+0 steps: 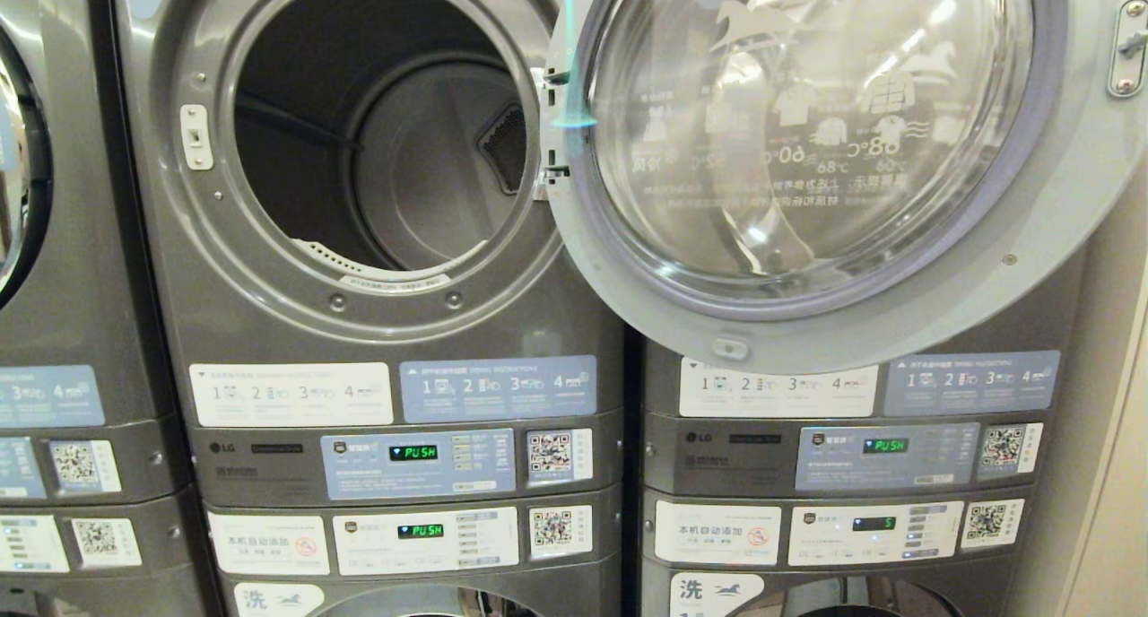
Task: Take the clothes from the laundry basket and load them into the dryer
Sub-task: Open the dryer
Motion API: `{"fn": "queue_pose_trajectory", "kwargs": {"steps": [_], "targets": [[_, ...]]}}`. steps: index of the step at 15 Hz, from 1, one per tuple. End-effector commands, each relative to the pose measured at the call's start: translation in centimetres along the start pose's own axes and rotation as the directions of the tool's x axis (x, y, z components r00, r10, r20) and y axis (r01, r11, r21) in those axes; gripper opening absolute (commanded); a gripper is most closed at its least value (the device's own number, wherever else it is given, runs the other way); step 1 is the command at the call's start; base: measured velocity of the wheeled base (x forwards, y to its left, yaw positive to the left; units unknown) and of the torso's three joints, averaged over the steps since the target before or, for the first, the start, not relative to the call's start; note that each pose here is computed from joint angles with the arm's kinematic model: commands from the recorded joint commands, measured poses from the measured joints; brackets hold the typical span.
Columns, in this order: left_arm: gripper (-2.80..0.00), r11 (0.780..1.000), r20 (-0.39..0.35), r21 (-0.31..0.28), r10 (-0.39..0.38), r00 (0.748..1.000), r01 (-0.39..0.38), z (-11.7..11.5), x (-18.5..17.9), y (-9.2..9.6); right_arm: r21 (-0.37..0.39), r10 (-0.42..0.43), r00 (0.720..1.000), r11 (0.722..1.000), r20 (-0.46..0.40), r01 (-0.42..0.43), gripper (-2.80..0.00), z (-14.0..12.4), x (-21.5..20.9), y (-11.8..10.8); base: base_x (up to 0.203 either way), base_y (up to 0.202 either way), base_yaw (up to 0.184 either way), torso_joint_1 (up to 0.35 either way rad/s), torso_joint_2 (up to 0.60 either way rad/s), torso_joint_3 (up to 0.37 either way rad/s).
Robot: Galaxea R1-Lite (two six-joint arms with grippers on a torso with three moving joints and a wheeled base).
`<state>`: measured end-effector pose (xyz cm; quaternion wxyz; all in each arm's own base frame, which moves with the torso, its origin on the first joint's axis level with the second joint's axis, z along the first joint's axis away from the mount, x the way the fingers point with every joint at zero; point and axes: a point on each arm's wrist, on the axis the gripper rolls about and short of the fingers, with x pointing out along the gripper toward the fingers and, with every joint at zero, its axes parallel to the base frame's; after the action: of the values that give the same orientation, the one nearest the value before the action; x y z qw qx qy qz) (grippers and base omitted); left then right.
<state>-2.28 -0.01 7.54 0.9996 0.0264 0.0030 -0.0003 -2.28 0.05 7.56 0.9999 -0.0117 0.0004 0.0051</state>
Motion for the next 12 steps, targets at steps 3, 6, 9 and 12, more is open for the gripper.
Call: {"fn": "queue_pose_trajectory", "kwargs": {"steps": [3,6,9,12], "targets": [[-2.8,1.0,0.001,0.001,0.0,1.0,0.0,-0.01,-0.01,0.0,0.0,0.001,1.0,1.0,0.001,-0.001,0.0,0.0,0.0,0.0,0.0,0.0,0.0,0.0,0.0,0.0],[-2.8,1.0,0.001,0.001,0.0,1.0,0.0,-0.01,-0.01,0.0,0.0,0.001,1.0,1.0,0.001,-0.001,0.0,0.04,0.0,0.0,0.0,0.0,0.0,0.0,0.0,0.0],[-2.8,1.0,0.001,0.001,0.0,1.0,0.0,-0.01,-0.01,0.0,-0.001,0.001,1.0,1.0,0.0,-0.001,0.0,0.0,0.01,0.0,0.0,0.0,0.0,0.0,0.0,0.0],[-2.8,1.0,0.001,-0.001,0.0,1.0,0.0,-0.01,-0.01,0.0,-0.001,0.001,1.0,1.0,0.001,-0.001,0.0,0.03,0.0,0.0,0.0,0.0,0.0,0.0,0.0,0.0]]}}
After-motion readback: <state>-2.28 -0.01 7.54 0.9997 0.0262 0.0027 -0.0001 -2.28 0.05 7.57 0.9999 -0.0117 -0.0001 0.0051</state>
